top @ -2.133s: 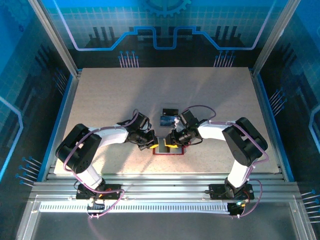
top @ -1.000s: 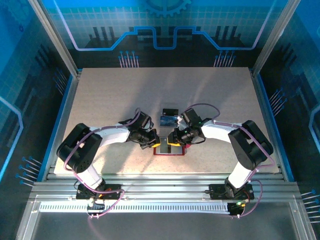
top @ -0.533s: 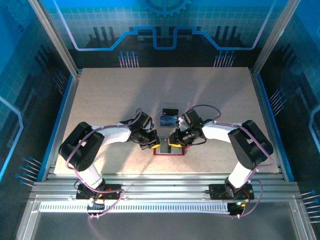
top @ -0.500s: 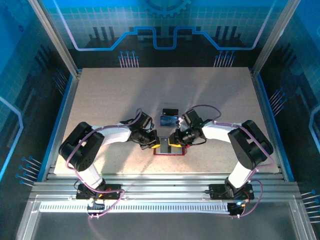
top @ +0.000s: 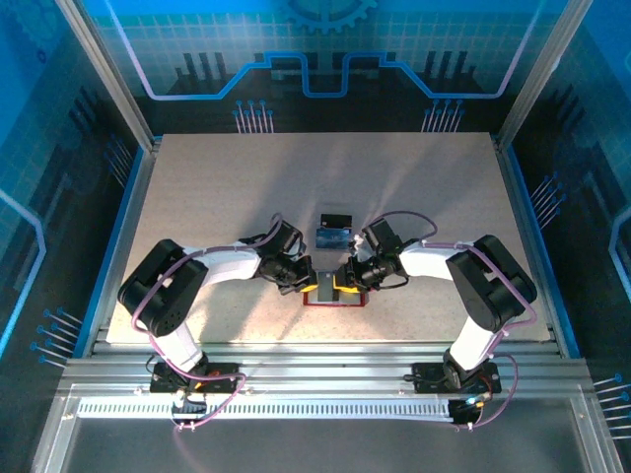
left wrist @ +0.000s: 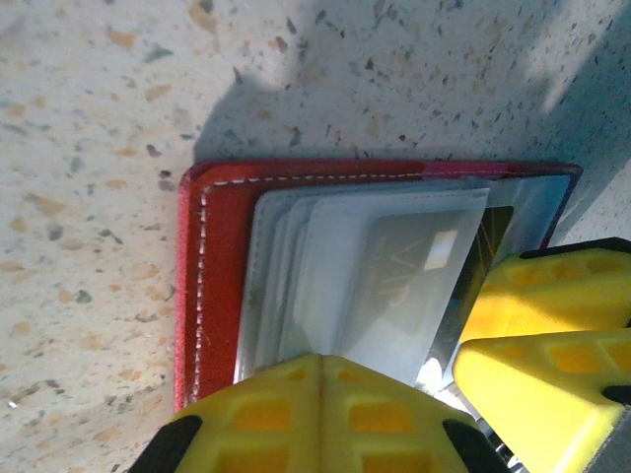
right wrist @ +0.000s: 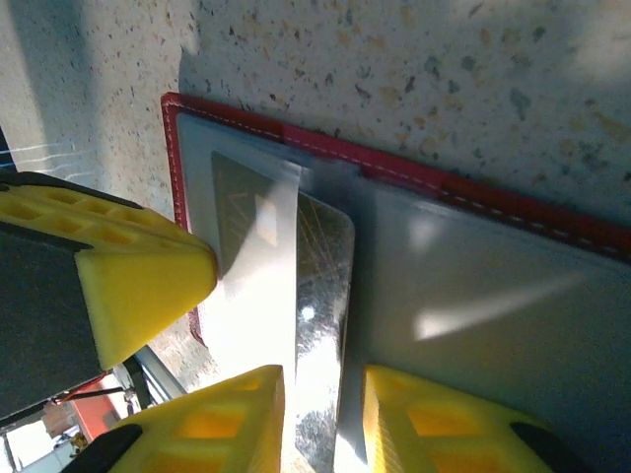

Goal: Take the credit cards out of the card holder

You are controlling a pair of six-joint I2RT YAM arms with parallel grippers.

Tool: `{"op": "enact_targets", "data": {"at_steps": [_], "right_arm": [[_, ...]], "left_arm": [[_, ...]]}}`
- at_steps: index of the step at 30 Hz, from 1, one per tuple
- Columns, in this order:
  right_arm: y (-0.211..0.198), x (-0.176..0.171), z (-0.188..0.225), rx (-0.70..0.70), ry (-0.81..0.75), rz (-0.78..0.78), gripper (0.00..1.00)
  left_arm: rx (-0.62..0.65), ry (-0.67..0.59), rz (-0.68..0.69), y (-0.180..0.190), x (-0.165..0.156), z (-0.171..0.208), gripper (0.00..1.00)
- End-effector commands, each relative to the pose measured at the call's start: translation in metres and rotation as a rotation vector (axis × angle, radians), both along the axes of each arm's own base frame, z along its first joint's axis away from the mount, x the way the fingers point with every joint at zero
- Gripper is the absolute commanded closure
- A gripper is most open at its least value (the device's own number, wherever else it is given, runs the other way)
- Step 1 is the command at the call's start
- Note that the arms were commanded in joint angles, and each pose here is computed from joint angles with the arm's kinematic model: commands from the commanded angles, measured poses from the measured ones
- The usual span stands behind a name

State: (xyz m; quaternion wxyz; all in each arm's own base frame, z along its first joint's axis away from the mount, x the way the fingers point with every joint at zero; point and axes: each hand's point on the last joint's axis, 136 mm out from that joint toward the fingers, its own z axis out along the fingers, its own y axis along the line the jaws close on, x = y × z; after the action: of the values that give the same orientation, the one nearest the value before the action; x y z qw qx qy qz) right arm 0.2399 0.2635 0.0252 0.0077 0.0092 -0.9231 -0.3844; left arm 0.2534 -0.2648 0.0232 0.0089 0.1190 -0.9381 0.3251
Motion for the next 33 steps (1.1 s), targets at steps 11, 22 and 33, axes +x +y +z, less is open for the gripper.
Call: {"op": "enact_targets", "data": {"at_steps": [11, 22, 33], "right_arm": [[-0.001, 0.003, 0.006, 0.063, 0.015, -0.032, 0.78], [0.0, 0.005, 0.008, 0.09, 0.018, -0.043, 0.85], [-0.012, 0.004, 0.01, 0.061, 0.008, -0.046, 0.9]], "left_arm": [[0.05, 0.046, -0.021, 0.003, -0.01, -0.014, 0.97], [0.052, 0.044, -0.025, 0.003, -0.01, -0.013, 0.97], [0.052, 0.042, -0.026, 0.004, -0.011, -0.012, 0.97]]}}
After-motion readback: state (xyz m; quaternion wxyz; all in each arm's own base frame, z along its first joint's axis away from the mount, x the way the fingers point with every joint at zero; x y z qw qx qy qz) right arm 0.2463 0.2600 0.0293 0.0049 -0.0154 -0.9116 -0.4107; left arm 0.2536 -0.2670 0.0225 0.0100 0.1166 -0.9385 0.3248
